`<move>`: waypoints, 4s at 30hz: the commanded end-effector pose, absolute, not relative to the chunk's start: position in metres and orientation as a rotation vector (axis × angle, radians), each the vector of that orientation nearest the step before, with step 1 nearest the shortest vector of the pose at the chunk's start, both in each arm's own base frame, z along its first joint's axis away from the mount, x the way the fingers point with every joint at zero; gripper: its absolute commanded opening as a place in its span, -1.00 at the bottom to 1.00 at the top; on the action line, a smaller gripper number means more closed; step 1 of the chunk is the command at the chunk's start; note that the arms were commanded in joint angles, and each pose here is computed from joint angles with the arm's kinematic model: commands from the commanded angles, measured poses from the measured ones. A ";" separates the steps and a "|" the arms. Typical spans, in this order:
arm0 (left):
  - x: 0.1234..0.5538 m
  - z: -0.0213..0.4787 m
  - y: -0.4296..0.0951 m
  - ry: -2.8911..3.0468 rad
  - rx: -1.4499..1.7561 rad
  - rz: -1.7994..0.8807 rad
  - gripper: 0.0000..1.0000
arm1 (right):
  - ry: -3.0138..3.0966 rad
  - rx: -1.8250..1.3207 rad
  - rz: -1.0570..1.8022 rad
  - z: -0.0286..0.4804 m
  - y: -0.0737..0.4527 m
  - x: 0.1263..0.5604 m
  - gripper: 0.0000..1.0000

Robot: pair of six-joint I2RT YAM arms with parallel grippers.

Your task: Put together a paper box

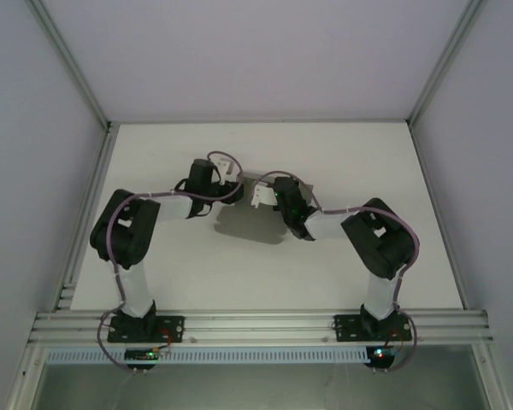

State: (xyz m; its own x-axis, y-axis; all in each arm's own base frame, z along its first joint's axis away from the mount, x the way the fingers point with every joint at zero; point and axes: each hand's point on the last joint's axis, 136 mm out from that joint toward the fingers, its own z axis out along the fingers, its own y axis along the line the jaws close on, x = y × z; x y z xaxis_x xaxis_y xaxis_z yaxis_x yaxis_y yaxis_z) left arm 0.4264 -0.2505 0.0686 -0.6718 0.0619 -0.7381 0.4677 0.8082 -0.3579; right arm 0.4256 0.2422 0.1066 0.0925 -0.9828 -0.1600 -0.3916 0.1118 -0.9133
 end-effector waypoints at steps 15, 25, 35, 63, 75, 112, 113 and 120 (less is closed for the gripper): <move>0.452 0.043 -0.224 2.274 0.263 -0.113 -1.00 | 1.438 -1.480 -0.823 0.110 0.248 0.413 -1.00; 0.418 0.013 -0.152 2.270 0.120 0.449 -1.00 | 1.477 -1.436 -0.850 0.123 0.237 0.417 -1.00; 0.417 0.023 -0.121 2.190 -0.009 0.780 -1.00 | 1.499 -1.429 -0.853 0.123 0.238 0.417 -1.00; 0.412 0.058 -0.204 2.205 0.157 -0.082 -1.00 | 1.521 -1.228 -0.818 0.152 0.242 0.425 -0.18; 0.408 0.139 -0.228 2.030 0.152 -0.793 -1.00 | 1.960 -0.812 0.331 0.203 0.215 0.353 0.98; 0.443 0.087 -0.100 2.202 -0.462 0.088 -0.90 | 1.908 -0.817 0.431 0.255 0.276 0.322 -1.00; 0.444 0.087 -0.104 2.203 -0.435 0.057 -0.84 | 1.899 -0.824 0.450 0.257 0.278 0.319 -1.00; 0.444 0.114 -0.180 2.115 -0.031 -0.412 -0.29 | 1.914 -0.846 0.515 0.250 0.278 0.319 -1.00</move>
State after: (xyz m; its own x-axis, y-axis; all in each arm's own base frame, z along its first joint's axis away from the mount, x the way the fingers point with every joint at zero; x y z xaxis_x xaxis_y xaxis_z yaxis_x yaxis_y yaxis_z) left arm 0.4360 -0.2189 0.1275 -0.5843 -0.2142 -0.7827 0.1783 0.9071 -0.3814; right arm 0.3303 0.2830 0.2220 -0.3526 -0.3706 -0.8592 -0.7097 0.7044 -0.0126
